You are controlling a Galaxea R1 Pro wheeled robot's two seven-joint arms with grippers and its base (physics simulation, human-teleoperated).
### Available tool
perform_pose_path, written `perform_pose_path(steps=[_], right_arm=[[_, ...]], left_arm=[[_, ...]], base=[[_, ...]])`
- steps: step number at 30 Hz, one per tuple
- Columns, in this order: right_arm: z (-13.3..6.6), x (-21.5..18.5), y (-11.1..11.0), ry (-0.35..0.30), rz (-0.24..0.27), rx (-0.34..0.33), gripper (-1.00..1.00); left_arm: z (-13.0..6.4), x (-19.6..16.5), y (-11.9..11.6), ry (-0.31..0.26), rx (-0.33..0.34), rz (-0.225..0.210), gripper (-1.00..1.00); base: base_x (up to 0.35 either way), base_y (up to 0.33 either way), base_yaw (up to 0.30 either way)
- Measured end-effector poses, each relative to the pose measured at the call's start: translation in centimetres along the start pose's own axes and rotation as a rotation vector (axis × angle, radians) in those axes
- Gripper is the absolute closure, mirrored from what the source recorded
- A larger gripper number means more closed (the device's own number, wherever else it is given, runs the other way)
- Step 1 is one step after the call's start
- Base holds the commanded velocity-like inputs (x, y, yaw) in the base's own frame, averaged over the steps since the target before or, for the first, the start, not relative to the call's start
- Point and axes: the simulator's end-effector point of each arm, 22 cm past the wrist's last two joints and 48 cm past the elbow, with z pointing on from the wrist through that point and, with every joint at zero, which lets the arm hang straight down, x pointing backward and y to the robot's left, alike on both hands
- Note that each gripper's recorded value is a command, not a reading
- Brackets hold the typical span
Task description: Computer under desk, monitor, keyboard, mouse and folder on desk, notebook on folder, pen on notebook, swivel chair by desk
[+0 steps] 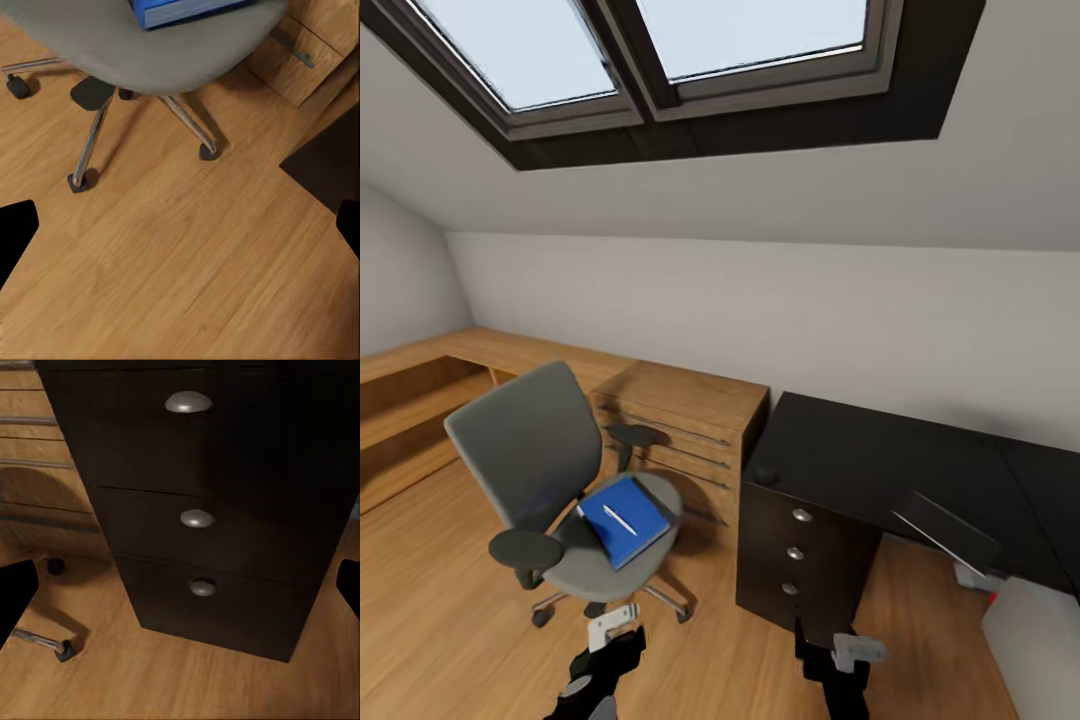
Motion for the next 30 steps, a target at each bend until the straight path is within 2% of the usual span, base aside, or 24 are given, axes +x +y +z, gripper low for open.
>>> perform_pose_path(steps=[3, 4, 7, 9, 13, 14, 16, 18, 19, 23, 26, 30], right_arm=[[2.5, -3.4, 0.4, -0.015, 0.009, 0.022, -1.00], [4.0, -5.4, 0.6, -0.010, 0.007, 0.034, -1.00], [6.4, -8.7, 1.3, -0.002, -0.001, 0.039, -1.00], [9.7, -14.1, 2.7, -0.006, -0.020, 0.031, -1.00], [12.6, -19.8, 3.8, 0.008, -0.045, 0.026, -1.00], [13.0, -20.8, 4.0, 0.012, -0.050, 0.026, -1.00], [14.4, -22.9, 3.9, 0.061, -0.069, 0.033, -1.00], [14.7, -23.2, 3.8, 0.085, -0.077, 0.037, -1.00], [15.0, -22.0, 3.5, 0.144, -0.098, 0.047, -1.00], [14.7, -18.7, 2.9, 0.230, -0.119, 0.058, -1.00], [14.6, -18.1, 2.8, 0.245, -0.121, 0.060, -1.00], [14.3, -16.9, 2.3, 0.300, -0.119, 0.068, -1.00]], left_arm=[[-1.2, -2.2, -1.6, 0.009, -0.009, 0.022, -1.00], [-2.1, -3.5, -2.4, 0.009, -0.015, 0.035, -1.00], [-3.4, -5.3, -3.7, 0.002, -0.008, 0.048, -1.00], [-5.1, -7.7, -5.9, -0.020, 0.031, 0.054, -1.00], [-7.5, -10.5, -8.3, -0.045, 0.091, 0.066, -1.00], [-8.0, -11.1, -8.5, -0.051, 0.101, 0.065, -1.00], [-9.2, -14.3, -8.0, -0.090, 0.109, 0.021, -1.00], [-9.5, -15.3, -7.6, -0.102, 0.107, 0.005, -1.00], [-9.5, -16.3, -6.4, -0.114, 0.092, -0.004, -1.00], [-9.0, -17.1, -3.8, -0.127, 0.053, 0.015, -1.00], [-8.9, -17.2, -3.3, -0.129, 0.045, 0.020, -1.00], [-8.9, -17.3, -3.2, -0.134, 0.041, 0.031, -1.00]], base=[[0.329, 0.000, 0.000], [0.329, 0.000, 0.000], [0.329, 0.000, 0.000], [0.329, 0.000, 0.000], [0.329, 0.000, 0.000], [0.329, 0.000, 0.000], [0.323, 0.000, 0.000], [0.210, 0.000, 0.000], [0.074, 0.000, 0.000], [0.033, 0.000, 0.000], [0.043, 0.031, 0.000], [0.198, 0.149, 0.000]])
